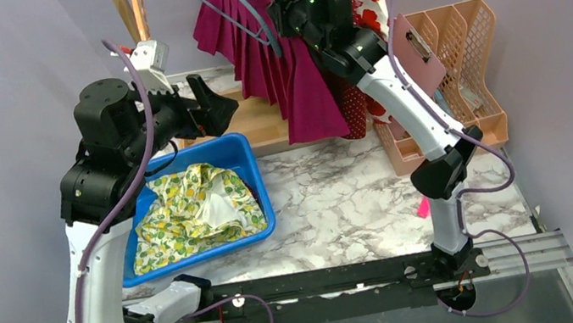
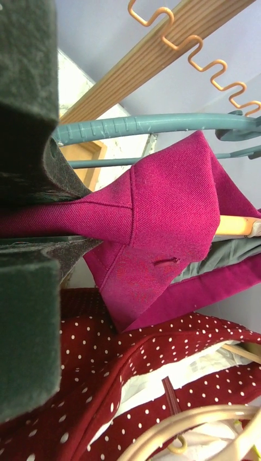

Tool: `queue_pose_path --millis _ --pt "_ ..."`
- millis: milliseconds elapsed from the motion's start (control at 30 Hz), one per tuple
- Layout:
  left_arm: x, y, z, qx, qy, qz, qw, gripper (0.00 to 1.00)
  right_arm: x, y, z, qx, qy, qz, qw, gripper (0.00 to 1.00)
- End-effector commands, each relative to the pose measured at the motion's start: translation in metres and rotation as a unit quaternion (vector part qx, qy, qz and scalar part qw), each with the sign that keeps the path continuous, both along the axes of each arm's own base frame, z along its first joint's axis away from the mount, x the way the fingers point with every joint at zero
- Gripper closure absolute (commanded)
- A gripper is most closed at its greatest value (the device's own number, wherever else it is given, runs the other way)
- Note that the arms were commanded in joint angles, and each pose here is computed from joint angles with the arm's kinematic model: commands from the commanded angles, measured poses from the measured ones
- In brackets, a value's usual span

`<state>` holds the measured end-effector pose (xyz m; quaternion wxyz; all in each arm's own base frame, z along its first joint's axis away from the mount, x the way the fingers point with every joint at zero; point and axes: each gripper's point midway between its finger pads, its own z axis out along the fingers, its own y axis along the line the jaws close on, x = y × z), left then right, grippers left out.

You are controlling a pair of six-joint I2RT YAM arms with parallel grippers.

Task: Remove the skirt from the hanger
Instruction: Pick up the hanger from the clothesline.

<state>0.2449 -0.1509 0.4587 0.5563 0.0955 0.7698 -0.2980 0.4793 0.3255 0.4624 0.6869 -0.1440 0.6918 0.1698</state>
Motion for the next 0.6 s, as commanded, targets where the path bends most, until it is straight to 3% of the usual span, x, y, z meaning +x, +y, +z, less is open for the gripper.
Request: queue_pose_path --millis 0,267,433,567 --pt "0.001 0.0 0.012 -0.005 -0.011 -0.001 1.0 0.02 -0.05 -0.047 0.152 0.141 -0.168 -0.017 0.975 0.99" --pt "0.0 -0.012 0.016 -0.027 -0.005 -0.027 0.999 0.02 -0.07 -0.062 0.161 0.136 -0.173 -0.017 0.975 0.99" --pt "-0.012 -0.046 0.026 -0.045 -0.023 -0.148 0.988 0.02 -0.101 -0.064 0.117 0.108 -0.101 0.029 0.989 0.99" --pt "-0.003 -0.057 0.028 -0.062 -0.015 -0.162 0.985 0.02 -0.139 -0.08 0.085 0.094 -0.071 0.058 0.991 0.99"
